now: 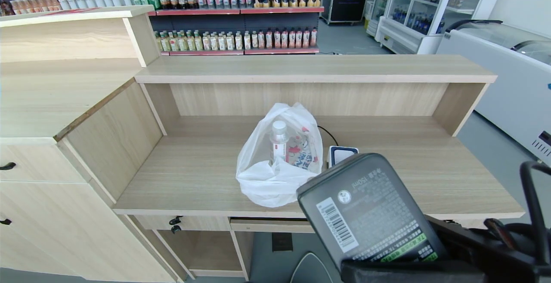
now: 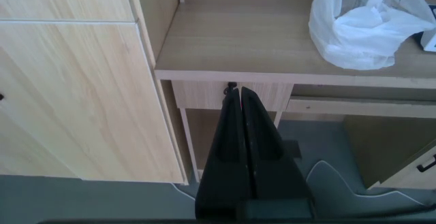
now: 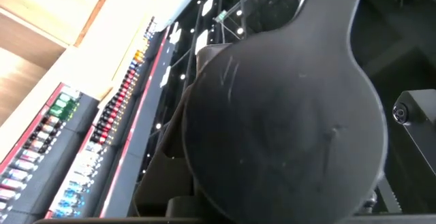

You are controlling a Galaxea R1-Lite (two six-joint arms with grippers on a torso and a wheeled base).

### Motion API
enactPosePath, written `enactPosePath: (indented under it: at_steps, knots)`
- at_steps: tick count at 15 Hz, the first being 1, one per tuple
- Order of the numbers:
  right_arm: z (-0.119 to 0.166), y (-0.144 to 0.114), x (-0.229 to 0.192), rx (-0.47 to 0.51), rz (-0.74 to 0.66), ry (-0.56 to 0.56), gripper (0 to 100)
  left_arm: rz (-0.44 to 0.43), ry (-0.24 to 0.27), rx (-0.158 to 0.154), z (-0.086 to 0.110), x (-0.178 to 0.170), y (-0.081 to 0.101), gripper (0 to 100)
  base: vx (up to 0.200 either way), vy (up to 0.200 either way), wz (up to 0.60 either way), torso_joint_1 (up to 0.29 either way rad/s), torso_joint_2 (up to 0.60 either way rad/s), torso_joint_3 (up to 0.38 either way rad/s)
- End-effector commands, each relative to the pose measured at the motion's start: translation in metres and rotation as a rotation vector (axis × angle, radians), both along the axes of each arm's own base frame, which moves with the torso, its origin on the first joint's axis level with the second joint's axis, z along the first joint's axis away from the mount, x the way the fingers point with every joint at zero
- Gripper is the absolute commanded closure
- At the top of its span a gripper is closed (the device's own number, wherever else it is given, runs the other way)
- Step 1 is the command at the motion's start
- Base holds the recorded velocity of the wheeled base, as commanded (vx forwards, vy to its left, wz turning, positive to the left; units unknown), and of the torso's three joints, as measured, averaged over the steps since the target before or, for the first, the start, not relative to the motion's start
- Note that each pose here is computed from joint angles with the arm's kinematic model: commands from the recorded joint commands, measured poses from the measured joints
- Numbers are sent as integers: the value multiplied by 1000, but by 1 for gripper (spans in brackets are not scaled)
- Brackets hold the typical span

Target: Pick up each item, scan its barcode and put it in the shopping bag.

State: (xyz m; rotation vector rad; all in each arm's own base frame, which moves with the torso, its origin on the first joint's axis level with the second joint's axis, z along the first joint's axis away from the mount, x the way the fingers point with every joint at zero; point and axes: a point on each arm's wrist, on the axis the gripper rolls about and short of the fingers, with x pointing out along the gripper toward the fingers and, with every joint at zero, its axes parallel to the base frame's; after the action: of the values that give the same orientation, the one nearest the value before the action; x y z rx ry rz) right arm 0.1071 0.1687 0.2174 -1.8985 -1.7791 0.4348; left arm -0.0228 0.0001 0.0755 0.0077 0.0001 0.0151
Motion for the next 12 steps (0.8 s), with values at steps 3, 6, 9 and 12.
enactPosePath:
  at_steps: [3,6,9,12]
  knots:
    - [2,-1,0,7,-2,-4,100,0,0,0,0,0,0,100,0,0,0,0,0,0]
    - [17,-12,17,75,-92,92,100,0,0,0,0,0,0,100,0,0,0,0,0,0]
    - [44,-59,60,339,-399,455,100,0,0,0,0,0,0,100,0,0,0,0,0,0]
    - [32,-131,85,767,-759,853,100,0,0,0,0,0,0,100,0,0,0,0,0,0]
